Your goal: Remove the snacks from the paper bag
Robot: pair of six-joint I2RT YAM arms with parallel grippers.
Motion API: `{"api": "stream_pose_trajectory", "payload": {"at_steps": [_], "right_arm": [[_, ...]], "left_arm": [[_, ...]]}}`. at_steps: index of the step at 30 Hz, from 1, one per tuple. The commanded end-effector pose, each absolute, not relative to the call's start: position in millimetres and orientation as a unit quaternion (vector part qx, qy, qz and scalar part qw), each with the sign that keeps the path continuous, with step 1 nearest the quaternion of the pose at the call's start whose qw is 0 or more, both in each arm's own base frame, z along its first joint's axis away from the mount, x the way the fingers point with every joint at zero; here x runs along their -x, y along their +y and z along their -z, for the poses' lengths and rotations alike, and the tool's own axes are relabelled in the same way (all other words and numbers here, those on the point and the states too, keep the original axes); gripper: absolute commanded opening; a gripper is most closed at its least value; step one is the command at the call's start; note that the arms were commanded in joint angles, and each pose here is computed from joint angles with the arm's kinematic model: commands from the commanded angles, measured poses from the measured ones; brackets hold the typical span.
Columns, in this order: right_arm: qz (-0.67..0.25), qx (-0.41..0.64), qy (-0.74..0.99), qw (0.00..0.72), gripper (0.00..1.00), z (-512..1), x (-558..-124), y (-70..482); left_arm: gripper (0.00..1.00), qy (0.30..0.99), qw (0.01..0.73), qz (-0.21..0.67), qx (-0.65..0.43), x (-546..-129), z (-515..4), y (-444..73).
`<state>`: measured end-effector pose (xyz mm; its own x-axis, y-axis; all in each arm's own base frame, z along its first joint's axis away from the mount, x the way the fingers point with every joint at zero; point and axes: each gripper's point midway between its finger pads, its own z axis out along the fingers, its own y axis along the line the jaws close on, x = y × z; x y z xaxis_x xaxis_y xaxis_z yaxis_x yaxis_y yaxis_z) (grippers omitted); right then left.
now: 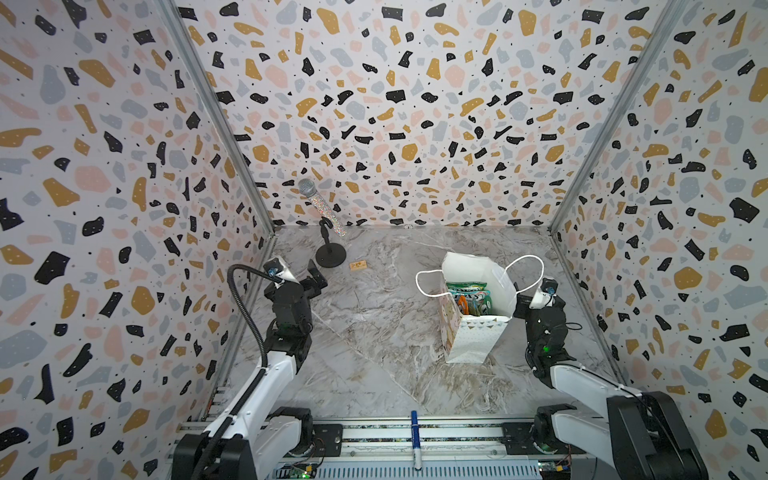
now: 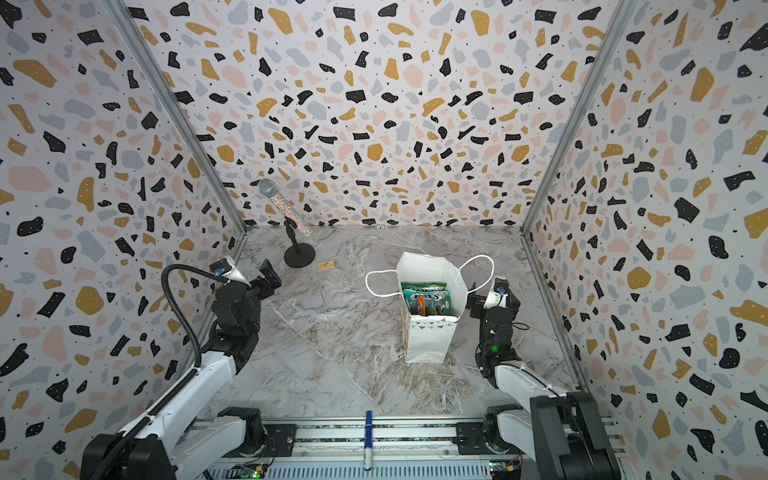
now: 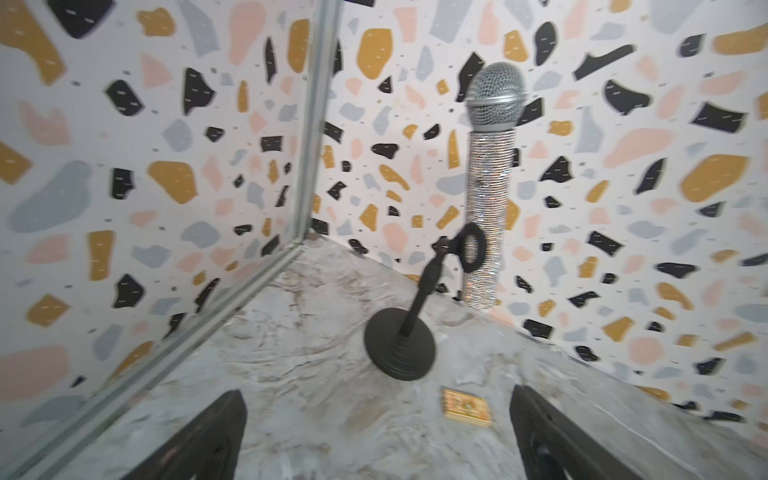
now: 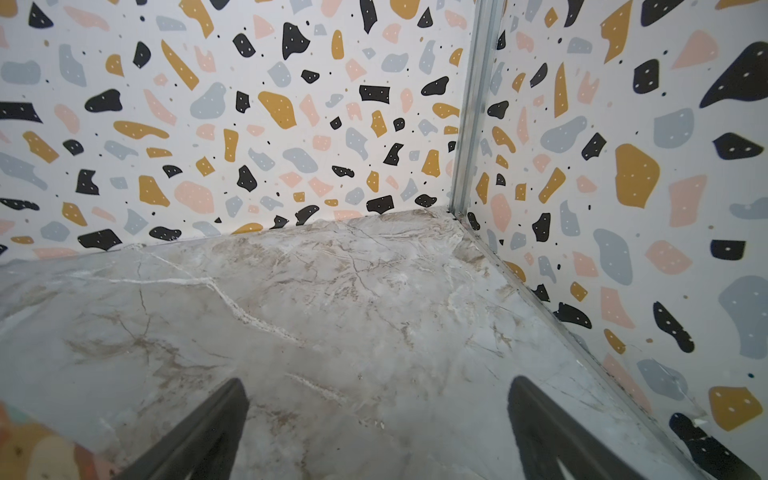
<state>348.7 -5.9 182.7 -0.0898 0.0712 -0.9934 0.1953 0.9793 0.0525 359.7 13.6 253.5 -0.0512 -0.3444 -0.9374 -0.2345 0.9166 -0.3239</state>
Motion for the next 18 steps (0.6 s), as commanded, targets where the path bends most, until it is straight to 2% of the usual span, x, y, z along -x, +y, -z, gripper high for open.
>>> {"api": "stream_pose_trajectory", "payload": {"at_steps": [1,8,13,18], "right_arm": [[0.02,-0.131,0.772,0.622,0.99,-169,-341,-6],[-0.046,-0.103,0.782,0.613,0.99,-186,-329,15],[-0.104,-0.063,0.784,0.608,0.99,-200,-319,38],[-0.125,-0.048,0.783,0.607,0.99,-206,-313,46]], "left_arm": [[1.0,0.771,0.589,0.178,0.164,-350,-248,-47],[0.98,0.754,0.572,0.312,0.084,-315,-306,-140],[0.88,0.748,0.543,0.379,0.037,-298,-327,-195],[0.81,0.728,0.525,0.441,0.01,-288,-339,-236]]}}
